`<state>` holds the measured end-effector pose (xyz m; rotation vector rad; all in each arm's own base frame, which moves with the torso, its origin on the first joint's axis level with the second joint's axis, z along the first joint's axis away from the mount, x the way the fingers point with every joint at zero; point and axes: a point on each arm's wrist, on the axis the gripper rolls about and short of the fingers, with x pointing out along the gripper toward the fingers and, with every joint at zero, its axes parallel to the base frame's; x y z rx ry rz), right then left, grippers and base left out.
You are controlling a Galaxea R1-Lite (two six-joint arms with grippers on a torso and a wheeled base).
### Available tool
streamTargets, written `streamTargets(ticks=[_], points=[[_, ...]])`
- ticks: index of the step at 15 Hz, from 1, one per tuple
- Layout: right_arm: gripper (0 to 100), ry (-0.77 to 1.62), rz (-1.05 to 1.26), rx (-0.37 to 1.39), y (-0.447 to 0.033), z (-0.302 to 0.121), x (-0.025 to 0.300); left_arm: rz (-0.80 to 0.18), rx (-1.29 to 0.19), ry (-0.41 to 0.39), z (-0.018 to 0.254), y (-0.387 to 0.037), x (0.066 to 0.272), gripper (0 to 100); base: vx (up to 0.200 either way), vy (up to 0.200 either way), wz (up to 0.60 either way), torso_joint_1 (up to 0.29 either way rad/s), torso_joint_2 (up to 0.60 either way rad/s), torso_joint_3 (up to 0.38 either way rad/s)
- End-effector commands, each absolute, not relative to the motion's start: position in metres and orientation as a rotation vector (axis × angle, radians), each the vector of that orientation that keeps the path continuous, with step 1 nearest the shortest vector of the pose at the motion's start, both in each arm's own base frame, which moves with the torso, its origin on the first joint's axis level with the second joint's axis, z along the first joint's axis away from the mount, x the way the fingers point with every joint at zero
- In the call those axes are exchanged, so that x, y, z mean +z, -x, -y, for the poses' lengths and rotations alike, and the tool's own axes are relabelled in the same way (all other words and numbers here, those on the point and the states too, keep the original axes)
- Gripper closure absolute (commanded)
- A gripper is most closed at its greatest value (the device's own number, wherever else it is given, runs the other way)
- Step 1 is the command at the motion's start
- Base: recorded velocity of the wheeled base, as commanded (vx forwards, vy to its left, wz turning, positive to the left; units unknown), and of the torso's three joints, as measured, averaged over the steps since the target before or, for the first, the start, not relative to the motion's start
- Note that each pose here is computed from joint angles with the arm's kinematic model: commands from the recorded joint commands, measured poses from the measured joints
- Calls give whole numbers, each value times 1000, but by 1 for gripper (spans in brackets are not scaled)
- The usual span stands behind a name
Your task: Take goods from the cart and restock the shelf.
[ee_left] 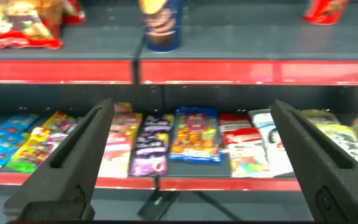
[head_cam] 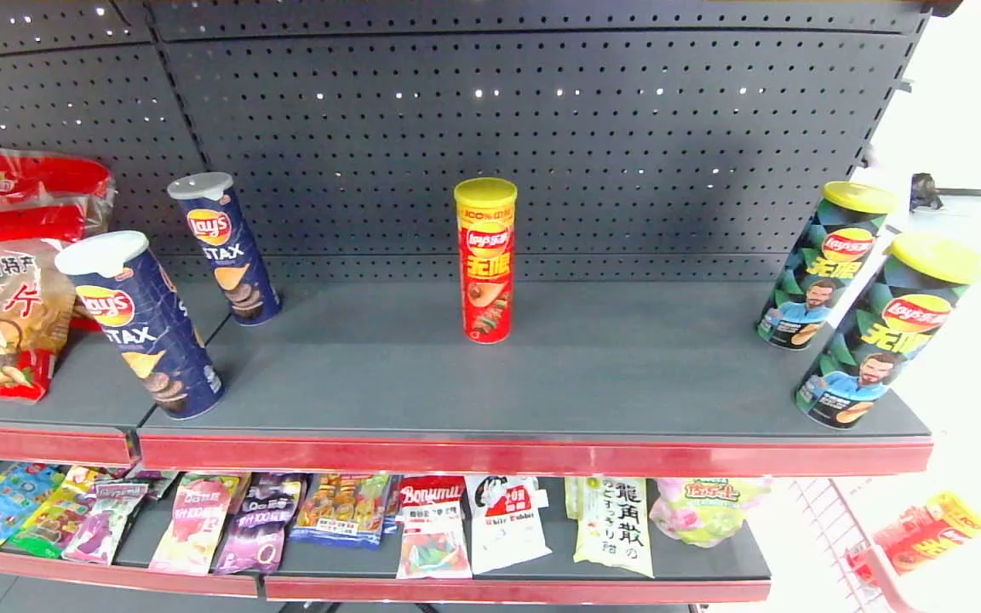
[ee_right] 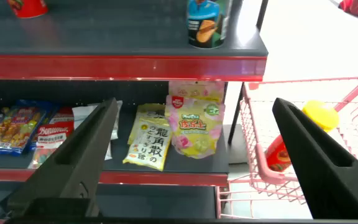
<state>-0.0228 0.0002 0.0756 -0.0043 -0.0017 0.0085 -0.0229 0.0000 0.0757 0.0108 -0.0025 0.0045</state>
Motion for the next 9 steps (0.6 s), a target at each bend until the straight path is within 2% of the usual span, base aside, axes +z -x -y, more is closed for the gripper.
streamTargets(ticks=[1, 9], points=[[0, 5, 2, 9, 23, 0, 76, 2, 5, -11, 0, 23, 76, 0, 0, -200, 0, -7, -2, 2], [0, 5, 2, 15, 23, 0, 76, 2, 5, -11, 0, 23, 76, 0, 0, -200, 0, 4, 4, 3]])
